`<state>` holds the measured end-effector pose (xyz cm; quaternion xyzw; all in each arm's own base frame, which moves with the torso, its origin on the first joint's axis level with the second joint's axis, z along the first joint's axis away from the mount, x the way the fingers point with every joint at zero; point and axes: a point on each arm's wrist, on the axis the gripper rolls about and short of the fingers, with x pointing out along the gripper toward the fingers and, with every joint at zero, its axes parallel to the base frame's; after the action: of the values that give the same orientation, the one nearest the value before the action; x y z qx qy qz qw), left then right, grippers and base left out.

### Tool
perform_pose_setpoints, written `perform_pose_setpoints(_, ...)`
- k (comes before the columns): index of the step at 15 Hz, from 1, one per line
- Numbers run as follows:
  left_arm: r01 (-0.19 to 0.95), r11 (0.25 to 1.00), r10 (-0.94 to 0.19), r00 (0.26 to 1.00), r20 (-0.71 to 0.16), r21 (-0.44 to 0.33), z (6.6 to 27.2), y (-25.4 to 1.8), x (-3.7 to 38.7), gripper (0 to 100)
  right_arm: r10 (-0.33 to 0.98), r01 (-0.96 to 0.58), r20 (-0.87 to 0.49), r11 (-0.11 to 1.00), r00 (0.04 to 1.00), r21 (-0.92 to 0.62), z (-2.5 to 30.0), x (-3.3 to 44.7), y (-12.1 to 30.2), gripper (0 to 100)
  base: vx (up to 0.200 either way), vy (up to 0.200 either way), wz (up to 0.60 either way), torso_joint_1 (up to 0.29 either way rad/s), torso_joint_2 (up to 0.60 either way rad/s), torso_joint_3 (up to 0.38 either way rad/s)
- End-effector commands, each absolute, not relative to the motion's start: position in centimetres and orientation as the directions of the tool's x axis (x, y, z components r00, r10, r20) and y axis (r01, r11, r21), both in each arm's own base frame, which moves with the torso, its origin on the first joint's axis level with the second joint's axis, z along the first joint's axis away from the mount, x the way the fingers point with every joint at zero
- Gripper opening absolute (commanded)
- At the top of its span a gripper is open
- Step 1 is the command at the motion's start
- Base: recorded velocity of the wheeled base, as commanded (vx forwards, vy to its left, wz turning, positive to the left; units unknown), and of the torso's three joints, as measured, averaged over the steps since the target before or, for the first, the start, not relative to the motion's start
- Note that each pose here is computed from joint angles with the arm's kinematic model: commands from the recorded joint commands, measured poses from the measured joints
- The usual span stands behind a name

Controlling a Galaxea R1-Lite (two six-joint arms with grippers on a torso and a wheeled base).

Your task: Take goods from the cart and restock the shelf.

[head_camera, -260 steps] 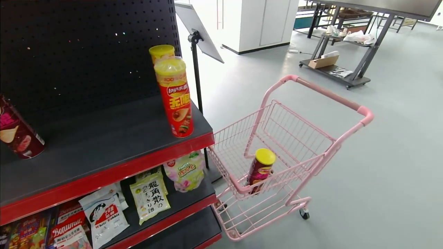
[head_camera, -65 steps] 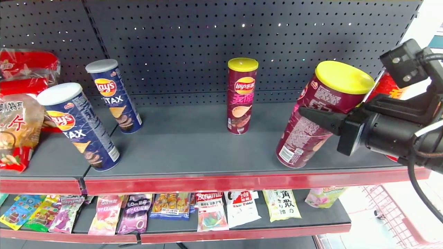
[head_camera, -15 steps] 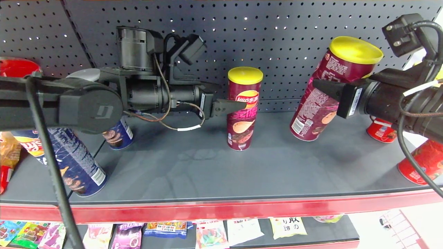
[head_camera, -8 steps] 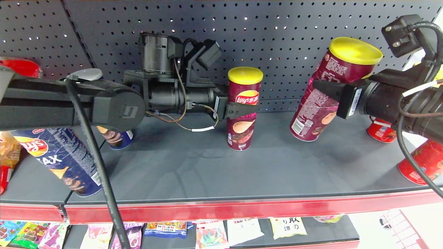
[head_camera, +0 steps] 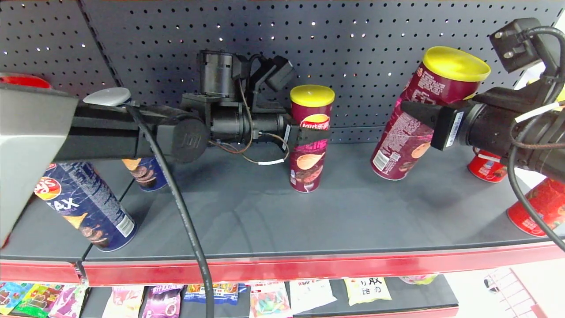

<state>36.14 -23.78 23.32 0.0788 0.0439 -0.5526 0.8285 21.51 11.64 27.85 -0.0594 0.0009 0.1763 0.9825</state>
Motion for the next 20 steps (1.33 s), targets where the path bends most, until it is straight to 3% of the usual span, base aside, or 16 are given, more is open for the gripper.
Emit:
perform_pose_setpoints(1,0.929,0.362,-0.914,0.370,-0.165,0.077,22.9,-24.0,36.3,0,0.344,-0.344,-0.021,0.932,0.939,-0.117,27.9,21.6,11.6,0,0.000,0.000,0.00,0.000,0.00,0.000)
perform_pose_setpoints(4,0.935,0.346,-0.921,0.355,-0.161,0.078,23.1,-23.7,36.0,0,0.344,-0.344,-0.021,0.932,0.939,-0.117,27.9,21.6,11.6,0,0.000,0.000,0.00,0.000,0.00,0.000)
perform_pose_setpoints(9,0.964,0.260,-0.950,0.264,-0.165,0.049,24.8,-21.4,31.4,0,0.345,-0.345,-0.018,0.931,0.938,-0.116,28.0,21.7,11.7,0,0.000,0.000,0.00,0.000,0.00,0.000)
perform_pose_setpoints(11,0.970,0.236,-0.957,0.241,-0.162,0.050,25.1,-21.7,30.2,0,0.347,-0.347,-0.020,0.931,0.938,-0.116,28.0,21.7,11.7,0,0.000,0.000,0.00,0.000,0.00,0.000)
perform_pose_setpoints(14,0.980,0.195,-0.963,0.198,-0.181,0.037,24.5,-22.9,28.8,0,0.350,-0.349,-0.015,0.930,0.937,-0.116,28.1,21.8,11.9,0,0.000,0.000,0.00,0.000,0.00,0.000)
perform_pose_setpoints(20,0.982,0.184,-0.960,0.190,-0.207,0.048,23.6,-23.6,28.2,0,0.350,-0.349,-0.011,0.930,0.937,-0.115,28.2,21.8,11.9,0,0.000,0.000,0.00,0.000,0.00,0.000)
